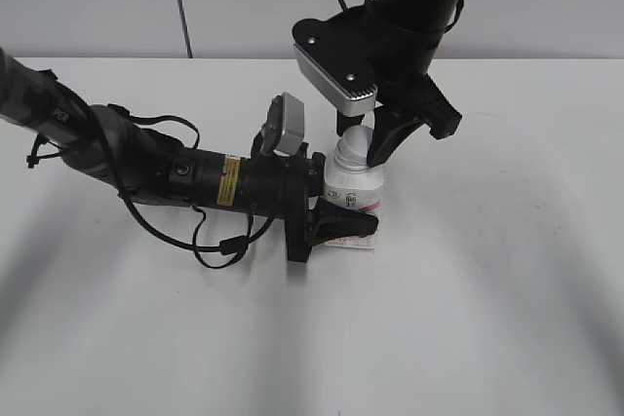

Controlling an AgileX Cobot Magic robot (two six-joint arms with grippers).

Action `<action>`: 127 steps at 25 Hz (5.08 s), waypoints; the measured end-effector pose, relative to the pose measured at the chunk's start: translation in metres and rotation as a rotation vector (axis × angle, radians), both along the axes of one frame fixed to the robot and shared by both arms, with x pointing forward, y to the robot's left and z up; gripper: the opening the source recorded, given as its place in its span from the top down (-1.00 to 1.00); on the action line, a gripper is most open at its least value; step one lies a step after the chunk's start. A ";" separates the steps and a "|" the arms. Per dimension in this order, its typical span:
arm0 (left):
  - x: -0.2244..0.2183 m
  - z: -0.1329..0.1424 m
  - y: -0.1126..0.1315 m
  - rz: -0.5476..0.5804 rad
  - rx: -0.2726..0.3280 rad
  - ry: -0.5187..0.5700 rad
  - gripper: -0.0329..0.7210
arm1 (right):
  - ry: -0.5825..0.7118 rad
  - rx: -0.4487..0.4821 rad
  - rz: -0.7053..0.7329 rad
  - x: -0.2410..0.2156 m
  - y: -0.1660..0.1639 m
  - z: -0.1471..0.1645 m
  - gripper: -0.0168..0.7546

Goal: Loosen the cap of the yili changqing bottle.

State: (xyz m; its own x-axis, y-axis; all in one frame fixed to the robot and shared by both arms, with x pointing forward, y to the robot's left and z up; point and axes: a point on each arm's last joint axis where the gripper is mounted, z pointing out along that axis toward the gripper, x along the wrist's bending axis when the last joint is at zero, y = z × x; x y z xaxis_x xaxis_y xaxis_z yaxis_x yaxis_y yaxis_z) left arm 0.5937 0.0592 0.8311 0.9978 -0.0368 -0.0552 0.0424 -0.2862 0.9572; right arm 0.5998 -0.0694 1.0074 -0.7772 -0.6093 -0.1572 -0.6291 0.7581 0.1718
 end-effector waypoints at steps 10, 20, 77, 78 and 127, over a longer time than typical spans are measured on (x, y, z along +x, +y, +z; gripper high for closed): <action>0.000 0.000 0.001 0.001 0.001 0.000 -0.11 | -0.016 -0.006 -0.044 0.003 0.000 0.007 -0.05; 0.000 0.000 0.001 -0.009 0.003 -0.003 -0.11 | -0.010 -0.011 -0.128 0.004 -0.001 0.007 -0.05; 0.003 -0.004 0.002 0.033 0.052 -0.015 -0.11 | 0.253 0.120 -2.180 0.030 -0.232 -0.091 -0.04; 0.004 -0.004 0.002 0.037 0.052 -0.014 -0.11 | 0.251 0.104 -2.184 0.030 -0.233 -0.095 -0.04; 0.007 -0.004 0.002 0.072 0.058 -0.012 -0.34 | 0.341 0.124 -2.222 0.051 -0.228 -0.090 -0.41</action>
State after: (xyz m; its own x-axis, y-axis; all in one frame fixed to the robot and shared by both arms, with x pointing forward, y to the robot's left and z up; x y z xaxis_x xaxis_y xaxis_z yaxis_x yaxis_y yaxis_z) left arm 0.6004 0.0609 0.8267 0.9984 0.0379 -0.0428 0.0531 -0.3377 0.9398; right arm 0.6505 -0.2971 0.9172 0.0053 0.9912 0.1320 0.9895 -0.0243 0.1424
